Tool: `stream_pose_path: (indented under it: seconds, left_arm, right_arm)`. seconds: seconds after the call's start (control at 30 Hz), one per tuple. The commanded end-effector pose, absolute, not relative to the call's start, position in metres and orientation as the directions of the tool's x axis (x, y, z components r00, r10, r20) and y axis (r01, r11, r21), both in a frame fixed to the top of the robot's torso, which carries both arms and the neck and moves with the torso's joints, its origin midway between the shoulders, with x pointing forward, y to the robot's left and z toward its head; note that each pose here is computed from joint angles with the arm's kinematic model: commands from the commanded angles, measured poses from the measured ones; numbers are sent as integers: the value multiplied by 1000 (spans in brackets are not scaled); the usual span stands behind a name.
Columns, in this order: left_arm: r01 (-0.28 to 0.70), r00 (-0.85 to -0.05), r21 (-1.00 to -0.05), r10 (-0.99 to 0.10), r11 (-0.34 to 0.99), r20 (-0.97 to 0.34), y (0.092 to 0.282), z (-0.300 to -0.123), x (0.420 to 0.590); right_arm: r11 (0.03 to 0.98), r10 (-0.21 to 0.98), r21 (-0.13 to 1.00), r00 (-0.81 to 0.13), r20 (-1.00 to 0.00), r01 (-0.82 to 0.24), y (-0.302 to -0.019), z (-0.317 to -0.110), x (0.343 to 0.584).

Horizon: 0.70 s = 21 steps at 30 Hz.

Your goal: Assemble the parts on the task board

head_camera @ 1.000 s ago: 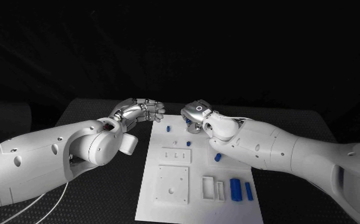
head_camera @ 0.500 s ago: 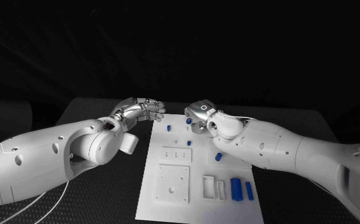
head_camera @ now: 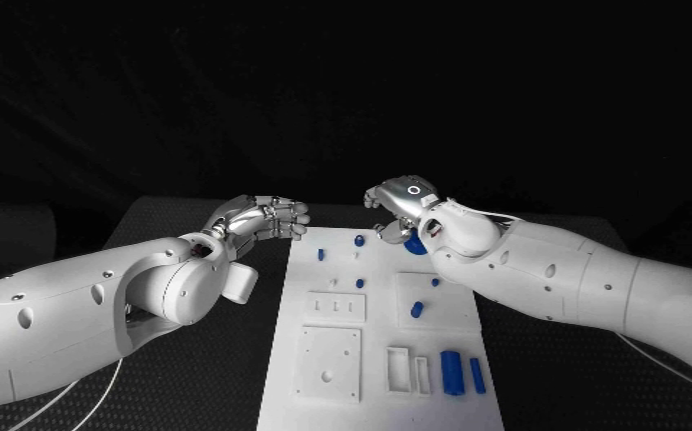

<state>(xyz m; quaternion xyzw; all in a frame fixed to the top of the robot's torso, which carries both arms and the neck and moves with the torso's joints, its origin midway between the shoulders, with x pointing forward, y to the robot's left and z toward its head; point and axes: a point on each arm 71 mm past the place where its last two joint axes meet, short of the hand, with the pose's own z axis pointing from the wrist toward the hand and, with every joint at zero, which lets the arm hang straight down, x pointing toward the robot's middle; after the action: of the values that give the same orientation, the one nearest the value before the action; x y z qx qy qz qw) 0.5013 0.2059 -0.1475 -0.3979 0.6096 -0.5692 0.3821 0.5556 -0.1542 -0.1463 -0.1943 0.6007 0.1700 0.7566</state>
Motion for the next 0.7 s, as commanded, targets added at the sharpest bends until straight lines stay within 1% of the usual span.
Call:
stream_pose_path:
  seconds: [0.03, 0.17, 0.27, 0.33, 0.5, 0.7]
  left_arm:
    - [-32, -397, -999, -918, 31, -16, 207, -145, 503]
    - [-25, -394, -999, -919, 37, -24, 209, -145, 504]
    - [-25, -394, -999, -919, 37, -24, 210, -145, 505]
    - [-25, -394, -999, -919, 37, -24, 210, -145, 505]
    - [-26, -392, -999, -920, 38, -25, 211, -146, 506]
    - [-27, -395, -999, -918, 38, -24, 210, -146, 506]
  right_arm:
    - [881, 59, -9, 128, -990, -473, -173, -148, 553]
    - [896, 53, 11, 83, -995, -445, -192, -149, 554]
    - [907, 74, 54, 32, -997, -417, -207, -152, 555]
    - [913, 68, 63, 0, -998, -403, -214, -154, 557]
    - [917, 70, 91, -68, -995, -388, -220, -160, 561]
    - [925, 49, 80, -93, -994, -372, -225, -165, 565]
